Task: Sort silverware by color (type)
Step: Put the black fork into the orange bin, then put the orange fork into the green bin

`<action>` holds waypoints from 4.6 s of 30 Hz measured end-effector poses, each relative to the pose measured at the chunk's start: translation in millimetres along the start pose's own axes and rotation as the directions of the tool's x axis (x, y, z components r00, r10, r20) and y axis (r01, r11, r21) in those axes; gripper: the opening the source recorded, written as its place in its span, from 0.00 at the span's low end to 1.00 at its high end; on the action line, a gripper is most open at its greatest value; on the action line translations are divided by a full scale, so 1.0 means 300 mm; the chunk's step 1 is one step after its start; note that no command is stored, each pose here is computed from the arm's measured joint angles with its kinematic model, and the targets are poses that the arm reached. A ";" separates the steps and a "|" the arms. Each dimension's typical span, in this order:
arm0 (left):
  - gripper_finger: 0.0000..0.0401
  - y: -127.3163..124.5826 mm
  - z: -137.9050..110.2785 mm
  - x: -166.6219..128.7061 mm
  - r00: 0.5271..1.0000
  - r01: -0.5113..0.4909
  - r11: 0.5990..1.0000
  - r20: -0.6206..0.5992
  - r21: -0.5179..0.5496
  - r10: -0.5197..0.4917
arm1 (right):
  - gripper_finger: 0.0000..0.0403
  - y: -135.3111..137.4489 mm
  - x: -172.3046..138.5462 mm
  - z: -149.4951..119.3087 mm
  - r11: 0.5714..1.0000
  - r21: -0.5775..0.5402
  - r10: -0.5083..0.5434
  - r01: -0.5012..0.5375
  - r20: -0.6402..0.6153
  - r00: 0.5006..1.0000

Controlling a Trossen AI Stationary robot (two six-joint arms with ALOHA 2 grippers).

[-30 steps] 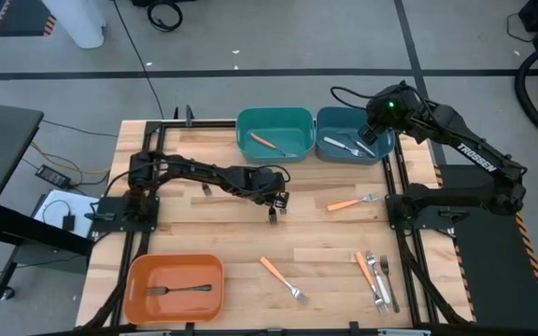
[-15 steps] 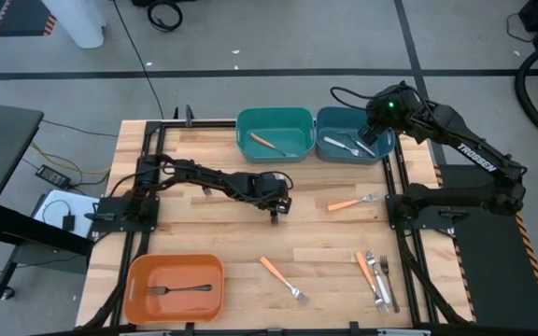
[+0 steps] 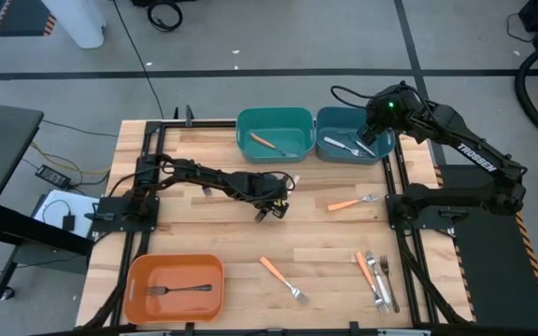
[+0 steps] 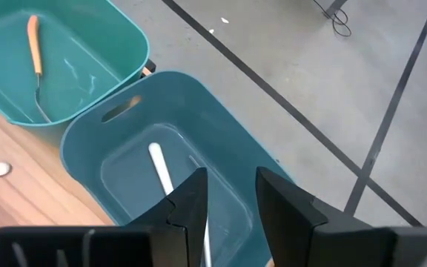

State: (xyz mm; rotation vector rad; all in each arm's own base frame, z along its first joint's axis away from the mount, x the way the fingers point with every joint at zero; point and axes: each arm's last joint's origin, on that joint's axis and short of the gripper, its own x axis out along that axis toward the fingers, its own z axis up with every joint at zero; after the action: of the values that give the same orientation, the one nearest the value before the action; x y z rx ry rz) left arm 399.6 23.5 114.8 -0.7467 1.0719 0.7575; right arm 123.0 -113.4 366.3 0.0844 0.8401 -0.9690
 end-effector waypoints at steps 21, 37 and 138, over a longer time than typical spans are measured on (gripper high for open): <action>0.04 0.091 -0.002 -0.544 0.988 0.065 0.984 0.126 0.164 -0.086 | 0.31 -0.001 0.000 0.000 1.000 -0.002 -0.007 0.007 -0.001 1.000; 0.04 0.265 -0.412 -0.995 0.967 0.256 0.830 -0.139 0.495 -0.215 | 0.31 0.004 -0.002 -0.025 0.994 0.107 0.021 -0.013 -0.072 0.997; 0.27 0.508 0.065 -0.911 0.941 -0.227 0.868 0.330 0.441 0.079 | 0.33 0.910 -0.158 -0.680 0.909 0.415 0.365 0.039 -0.837 0.407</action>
State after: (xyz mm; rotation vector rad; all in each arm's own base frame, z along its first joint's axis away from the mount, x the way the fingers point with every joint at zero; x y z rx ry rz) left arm 203.0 74.3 353.8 -0.1155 0.9872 0.6790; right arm 194.8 165.1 177.4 1.1319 1.6076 -0.8340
